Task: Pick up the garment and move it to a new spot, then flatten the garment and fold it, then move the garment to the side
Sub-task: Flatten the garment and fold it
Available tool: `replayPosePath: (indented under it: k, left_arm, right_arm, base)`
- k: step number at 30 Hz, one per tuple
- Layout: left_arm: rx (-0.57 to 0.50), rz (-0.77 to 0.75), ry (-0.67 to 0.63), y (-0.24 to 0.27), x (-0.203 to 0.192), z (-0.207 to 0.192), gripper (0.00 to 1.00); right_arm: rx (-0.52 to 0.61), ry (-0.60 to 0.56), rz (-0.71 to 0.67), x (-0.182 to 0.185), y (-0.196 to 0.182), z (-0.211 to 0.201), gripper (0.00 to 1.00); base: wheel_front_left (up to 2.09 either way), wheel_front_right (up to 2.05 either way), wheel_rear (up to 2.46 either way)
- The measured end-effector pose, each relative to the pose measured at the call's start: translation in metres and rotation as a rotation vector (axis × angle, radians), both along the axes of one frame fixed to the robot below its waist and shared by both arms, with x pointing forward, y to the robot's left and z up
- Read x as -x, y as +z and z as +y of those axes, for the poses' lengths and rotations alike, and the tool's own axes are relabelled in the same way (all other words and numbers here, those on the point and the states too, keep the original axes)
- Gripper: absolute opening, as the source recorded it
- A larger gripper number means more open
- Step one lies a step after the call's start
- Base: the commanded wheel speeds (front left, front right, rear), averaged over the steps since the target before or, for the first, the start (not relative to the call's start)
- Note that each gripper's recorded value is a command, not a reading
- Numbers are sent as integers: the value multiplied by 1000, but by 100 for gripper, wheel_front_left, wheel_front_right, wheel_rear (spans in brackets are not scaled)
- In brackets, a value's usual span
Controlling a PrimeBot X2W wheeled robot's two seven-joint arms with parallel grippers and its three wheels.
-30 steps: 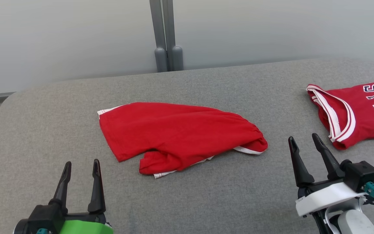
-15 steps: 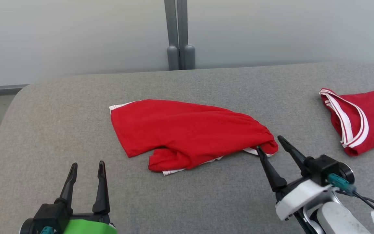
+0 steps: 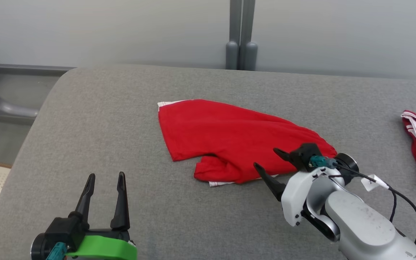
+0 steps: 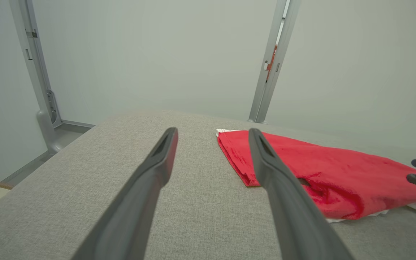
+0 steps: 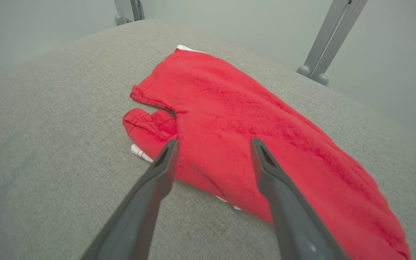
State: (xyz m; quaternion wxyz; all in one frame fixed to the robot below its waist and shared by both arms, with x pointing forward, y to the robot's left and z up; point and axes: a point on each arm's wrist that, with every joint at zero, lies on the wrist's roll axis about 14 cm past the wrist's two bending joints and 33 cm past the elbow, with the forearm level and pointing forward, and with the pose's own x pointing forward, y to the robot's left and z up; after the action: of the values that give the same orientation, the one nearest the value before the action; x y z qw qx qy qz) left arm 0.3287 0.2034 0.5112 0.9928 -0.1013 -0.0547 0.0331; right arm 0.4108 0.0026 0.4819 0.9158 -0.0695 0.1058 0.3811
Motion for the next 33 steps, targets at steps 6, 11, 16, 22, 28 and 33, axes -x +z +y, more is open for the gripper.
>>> replayPosePath:
  k: [6, 11, 16, 22, 28, 33]
  left_arm:
    - [17, 6, 64, -1, 6, 17, 100]
    - [35, 23, 124, -5, 15, 31, 100]
    - [36, 38, 171, -9, 24, 42, 100]
    - [37, 42, 202, -10, 30, 50, 100]
    - [47, 56, 197, -13, 27, 47, 100]
    - [61, 68, 186, -15, 13, 43, 100]
  right_arm:
    - [80, 80, 110, -10, -23, 39, 100]
    - [176, 106, 221, -14, -51, 54, 100]
    - [199, 110, 275, -18, -63, 65, 2]
    - [182, 80, 237, -36, -58, 67, 0]
    - [91, 23, 134, -77, -30, 67, 0]
    - [73, -11, 85, -117, -16, 63, 0]
  base:
    - [0, 0, 0]
    - [0, 0, 0]
    - [0, 0, 0]
    - [0, 0, 0]
    - [0, 0, 0]
    - [0, 0, 0]
